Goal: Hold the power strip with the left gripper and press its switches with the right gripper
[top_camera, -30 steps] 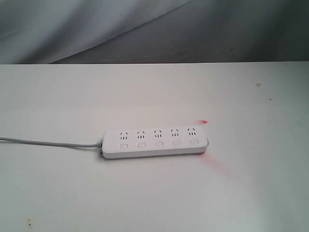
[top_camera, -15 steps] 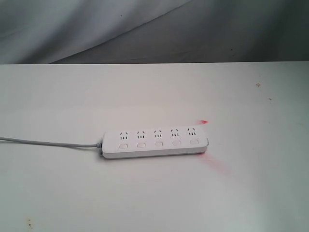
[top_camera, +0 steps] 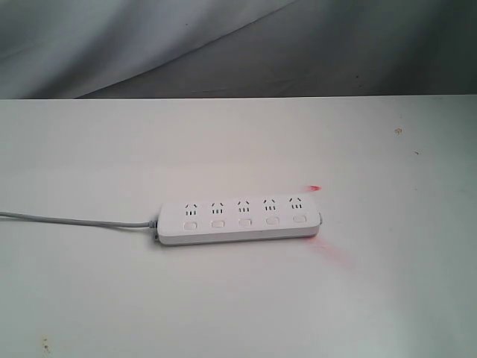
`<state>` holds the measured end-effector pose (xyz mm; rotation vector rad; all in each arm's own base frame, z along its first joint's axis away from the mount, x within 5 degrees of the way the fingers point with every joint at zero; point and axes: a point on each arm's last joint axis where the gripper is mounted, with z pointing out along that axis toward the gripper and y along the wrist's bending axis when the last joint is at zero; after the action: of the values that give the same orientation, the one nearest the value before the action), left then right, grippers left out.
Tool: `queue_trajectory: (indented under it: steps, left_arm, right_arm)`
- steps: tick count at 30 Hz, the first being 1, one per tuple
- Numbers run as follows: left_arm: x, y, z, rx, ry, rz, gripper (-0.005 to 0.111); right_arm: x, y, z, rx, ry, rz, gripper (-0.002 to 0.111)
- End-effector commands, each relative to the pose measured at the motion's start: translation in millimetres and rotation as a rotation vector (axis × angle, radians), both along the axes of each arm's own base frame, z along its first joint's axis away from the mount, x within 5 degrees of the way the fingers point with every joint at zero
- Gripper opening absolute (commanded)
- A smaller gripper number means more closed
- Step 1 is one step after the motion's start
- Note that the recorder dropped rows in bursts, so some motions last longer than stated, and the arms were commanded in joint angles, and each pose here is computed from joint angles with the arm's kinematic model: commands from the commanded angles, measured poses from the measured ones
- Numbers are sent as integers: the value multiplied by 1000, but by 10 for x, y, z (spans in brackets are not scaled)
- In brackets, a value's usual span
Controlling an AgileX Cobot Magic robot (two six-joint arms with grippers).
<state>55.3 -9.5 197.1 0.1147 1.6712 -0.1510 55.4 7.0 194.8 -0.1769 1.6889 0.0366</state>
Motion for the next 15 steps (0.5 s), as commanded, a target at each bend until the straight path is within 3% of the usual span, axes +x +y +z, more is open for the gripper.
queue_trajectory:
  steps: [1,8,15]
  left_arm:
    - [-5,-22,-3,-1,-9,-40,0]
    - [-9,-38,-3,-1,-9,-70,0]
    - [-3,-11,-3,-1,-9,-21,0]
  right_arm:
    - [0,-2,-4,8,-7,-5,0]
    - [0,-2,-4,8,-7,-5,0]
    - [0,-2,-4,8,-7,-5,0]
